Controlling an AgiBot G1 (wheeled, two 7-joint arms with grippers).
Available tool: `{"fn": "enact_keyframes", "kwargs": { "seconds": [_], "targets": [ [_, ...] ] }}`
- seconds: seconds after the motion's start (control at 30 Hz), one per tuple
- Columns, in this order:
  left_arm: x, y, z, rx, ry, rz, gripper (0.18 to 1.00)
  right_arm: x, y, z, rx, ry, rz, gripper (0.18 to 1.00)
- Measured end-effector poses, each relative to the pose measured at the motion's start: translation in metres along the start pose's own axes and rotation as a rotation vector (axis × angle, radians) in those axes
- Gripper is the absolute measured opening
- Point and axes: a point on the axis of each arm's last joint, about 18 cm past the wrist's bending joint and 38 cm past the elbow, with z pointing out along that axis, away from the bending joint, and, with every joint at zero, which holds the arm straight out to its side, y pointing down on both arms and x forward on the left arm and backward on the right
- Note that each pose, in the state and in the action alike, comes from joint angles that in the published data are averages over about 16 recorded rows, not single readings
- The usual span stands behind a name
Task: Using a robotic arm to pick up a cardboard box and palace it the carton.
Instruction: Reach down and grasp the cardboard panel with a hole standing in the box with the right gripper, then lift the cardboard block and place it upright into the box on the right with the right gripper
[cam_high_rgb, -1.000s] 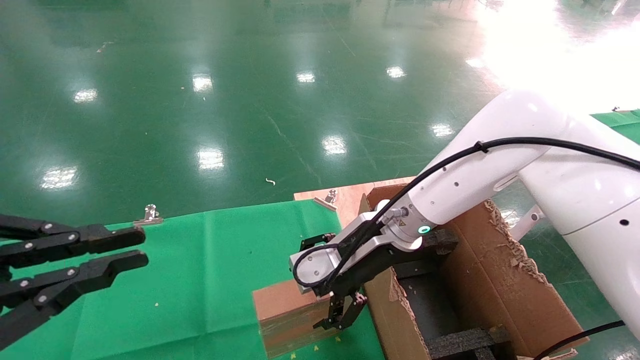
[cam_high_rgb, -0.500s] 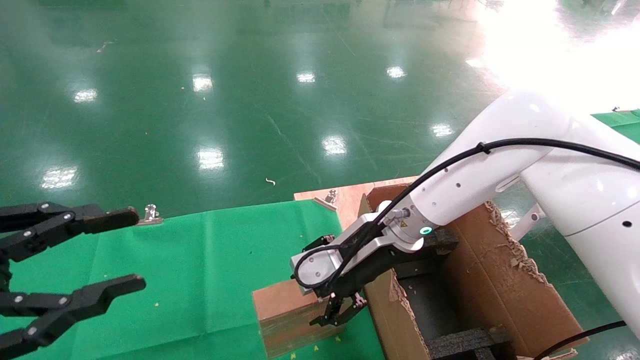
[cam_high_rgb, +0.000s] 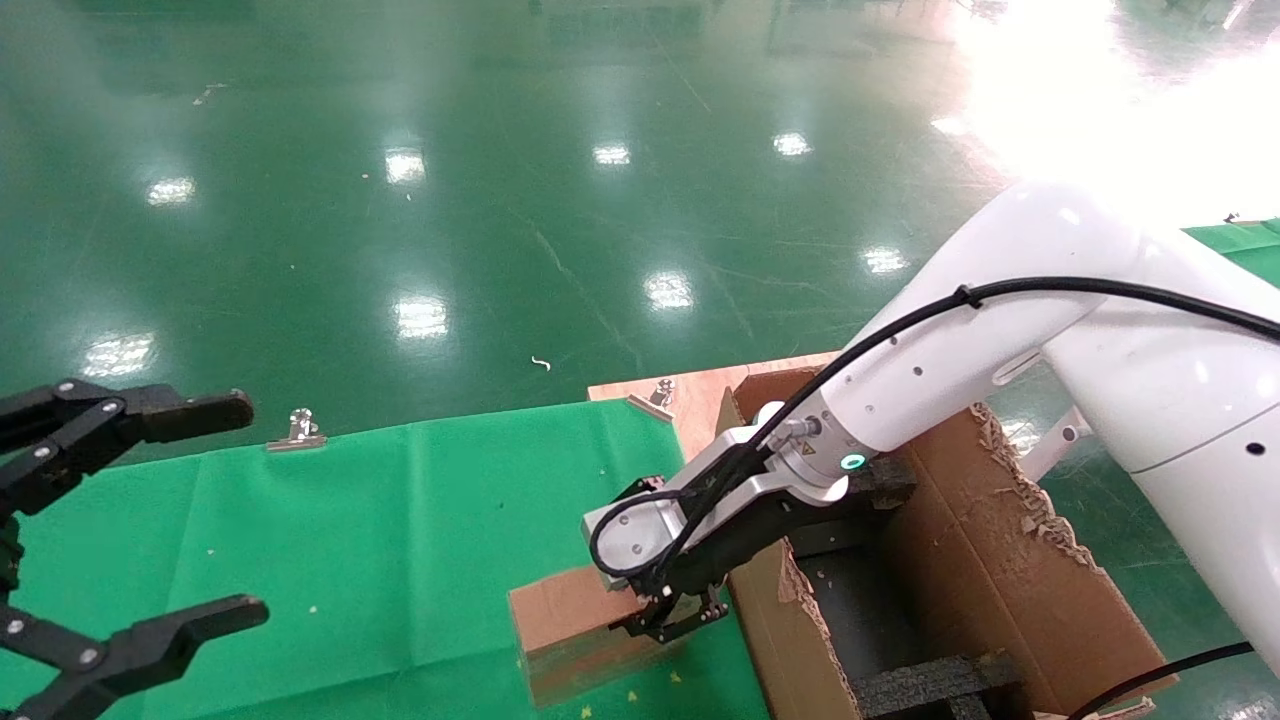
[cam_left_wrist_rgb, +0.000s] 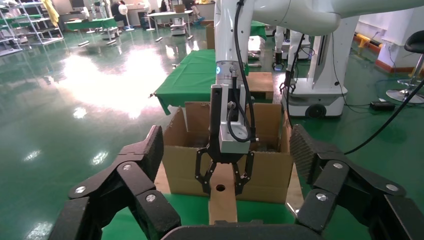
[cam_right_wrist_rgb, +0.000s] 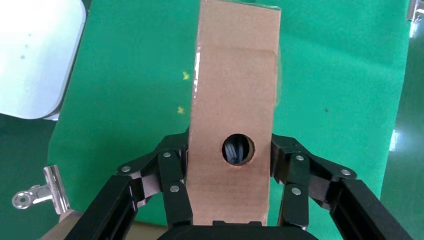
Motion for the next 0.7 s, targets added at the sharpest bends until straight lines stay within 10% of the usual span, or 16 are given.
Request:
{"fn": "enact_keyframes", "kwargs": {
  "seconds": [0.7],
  "targets": [
    [0.000, 0.000, 0.000, 0.000, 0.000, 0.000, 1.000, 0.055, -0.017, -0.131, 0.050, 0.199, -0.052, 0.407]
  ]
}}
